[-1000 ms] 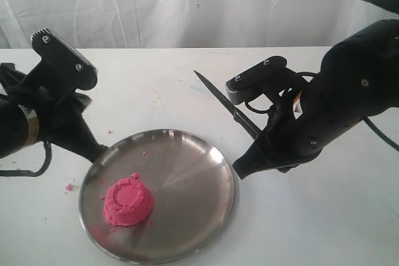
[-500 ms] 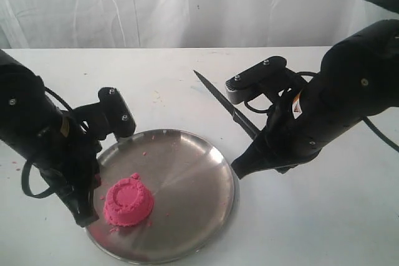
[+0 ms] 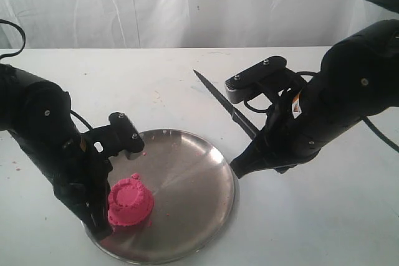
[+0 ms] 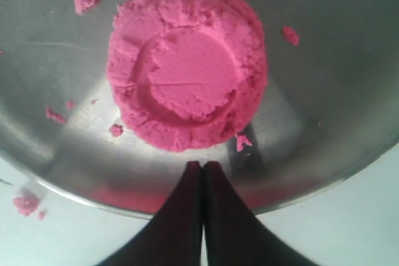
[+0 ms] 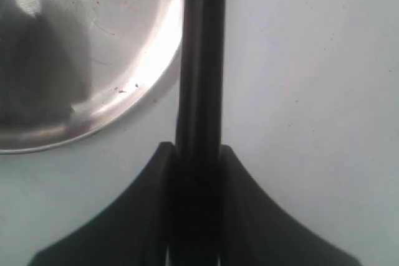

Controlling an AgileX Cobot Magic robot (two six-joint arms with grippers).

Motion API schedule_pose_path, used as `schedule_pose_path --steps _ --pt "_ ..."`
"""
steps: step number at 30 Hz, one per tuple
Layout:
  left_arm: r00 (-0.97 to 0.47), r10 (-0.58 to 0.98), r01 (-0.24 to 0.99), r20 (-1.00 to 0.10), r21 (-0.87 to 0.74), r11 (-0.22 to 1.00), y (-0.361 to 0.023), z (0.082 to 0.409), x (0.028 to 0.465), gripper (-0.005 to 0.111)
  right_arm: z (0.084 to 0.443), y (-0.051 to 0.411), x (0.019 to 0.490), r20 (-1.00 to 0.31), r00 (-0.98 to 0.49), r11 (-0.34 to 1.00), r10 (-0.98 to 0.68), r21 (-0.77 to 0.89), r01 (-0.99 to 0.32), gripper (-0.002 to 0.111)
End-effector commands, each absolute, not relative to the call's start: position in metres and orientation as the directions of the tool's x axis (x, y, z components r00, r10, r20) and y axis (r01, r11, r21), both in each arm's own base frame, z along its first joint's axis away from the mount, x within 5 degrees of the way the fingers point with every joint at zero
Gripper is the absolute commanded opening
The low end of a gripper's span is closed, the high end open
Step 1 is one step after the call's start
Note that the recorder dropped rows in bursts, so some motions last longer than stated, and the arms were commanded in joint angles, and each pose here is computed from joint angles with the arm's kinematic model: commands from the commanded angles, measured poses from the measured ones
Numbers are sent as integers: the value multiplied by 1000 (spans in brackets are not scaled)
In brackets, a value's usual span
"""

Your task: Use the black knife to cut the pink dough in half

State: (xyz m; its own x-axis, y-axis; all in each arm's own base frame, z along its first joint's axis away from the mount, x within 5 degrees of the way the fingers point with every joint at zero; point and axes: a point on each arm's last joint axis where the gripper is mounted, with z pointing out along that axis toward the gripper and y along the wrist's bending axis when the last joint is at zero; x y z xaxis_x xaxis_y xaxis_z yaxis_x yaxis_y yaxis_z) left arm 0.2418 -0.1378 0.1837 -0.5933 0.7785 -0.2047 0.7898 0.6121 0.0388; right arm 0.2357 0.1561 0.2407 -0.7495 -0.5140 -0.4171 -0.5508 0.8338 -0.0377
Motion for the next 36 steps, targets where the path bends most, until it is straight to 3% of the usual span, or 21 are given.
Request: schedule_pose_path --steps 1,5,14,29,36 --pt "-603 776 789 -182 7 615 -137 182 238 0 241 157 235 -428 -742 831 -516 -37 -556 0" --pt "-602 789 796 -125 -11 605 -135 183 234 0 241 157 235 -428 -742 831 -516 -37 -556 0" --pt "-599 782 792 -172 15 611 -140 171 244 0 241 157 235 -430 -743 832 -513 -34 -554 0" --pt "-616 689 732 -380 47 680 -153 166 265 0 241 158 235 -434 -748 835 -503 -20 -549 0" --pt "-590 688 732 -423 80 677 -155 172 271 0 241 158 235 -430 -749 835 -505 -21 -551 0"
